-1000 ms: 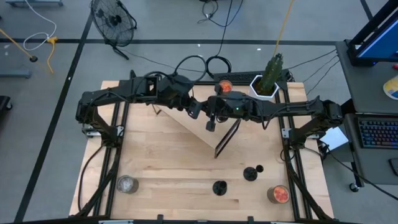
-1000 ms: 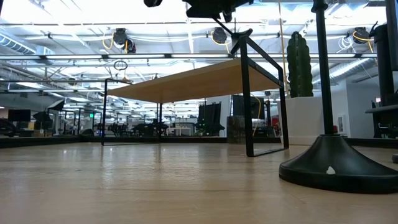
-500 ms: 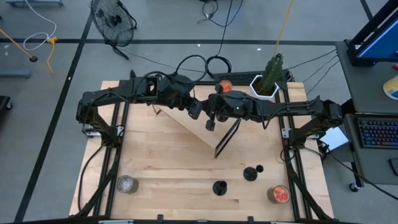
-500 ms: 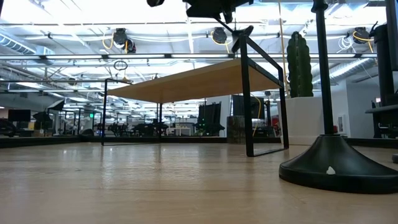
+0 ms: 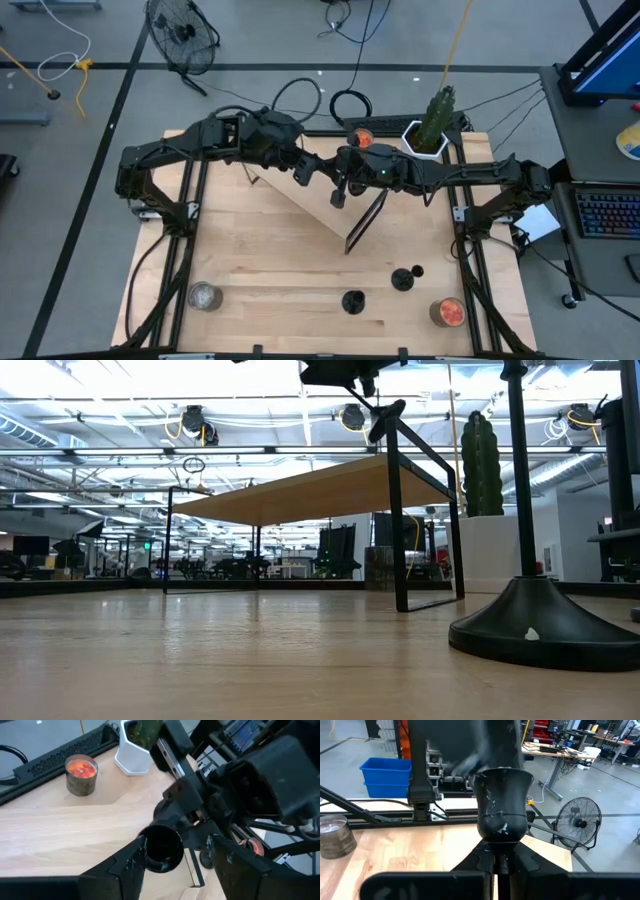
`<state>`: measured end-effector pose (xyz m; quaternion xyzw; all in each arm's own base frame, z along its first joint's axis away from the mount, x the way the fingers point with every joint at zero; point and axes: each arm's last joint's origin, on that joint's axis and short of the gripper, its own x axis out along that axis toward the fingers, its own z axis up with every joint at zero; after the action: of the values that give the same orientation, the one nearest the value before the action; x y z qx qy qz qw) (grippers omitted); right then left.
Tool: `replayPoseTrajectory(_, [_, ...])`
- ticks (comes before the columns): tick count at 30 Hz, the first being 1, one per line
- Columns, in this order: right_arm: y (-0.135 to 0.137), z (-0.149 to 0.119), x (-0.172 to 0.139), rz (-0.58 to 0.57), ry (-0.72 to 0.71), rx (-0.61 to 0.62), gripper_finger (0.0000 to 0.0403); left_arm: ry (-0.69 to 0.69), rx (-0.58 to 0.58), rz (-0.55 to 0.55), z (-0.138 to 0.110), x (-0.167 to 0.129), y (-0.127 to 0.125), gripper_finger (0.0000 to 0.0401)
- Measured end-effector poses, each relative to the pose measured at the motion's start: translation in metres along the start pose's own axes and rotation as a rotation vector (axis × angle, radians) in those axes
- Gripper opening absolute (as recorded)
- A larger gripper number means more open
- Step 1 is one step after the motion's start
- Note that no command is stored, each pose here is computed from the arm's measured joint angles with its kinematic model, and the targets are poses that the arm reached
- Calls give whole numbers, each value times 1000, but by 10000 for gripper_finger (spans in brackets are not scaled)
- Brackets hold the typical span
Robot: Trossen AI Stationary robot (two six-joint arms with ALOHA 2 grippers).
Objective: Pick & Place candle stick holders
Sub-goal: Put the top black candle holder on the shelf
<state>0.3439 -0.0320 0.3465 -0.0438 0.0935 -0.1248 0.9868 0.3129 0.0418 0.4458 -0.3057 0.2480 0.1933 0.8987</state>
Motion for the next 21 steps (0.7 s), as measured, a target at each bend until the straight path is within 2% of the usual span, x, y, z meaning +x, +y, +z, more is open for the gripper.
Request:
replayPoseTrajectory(10, [0, 1, 0, 1, -14, 21, 12, -55, 35, 20, 3, -16, 2, 221])
replayPoseTrajectory(14, [-3, 3, 0, -5, -34, 84, 12, -70, 34, 23, 4, -25, 4, 221])
replayPoseTrajectory(21, [-8, 7, 1, -23, -78, 140, 12, -84, 65, 132, -3, -46, 9, 221])
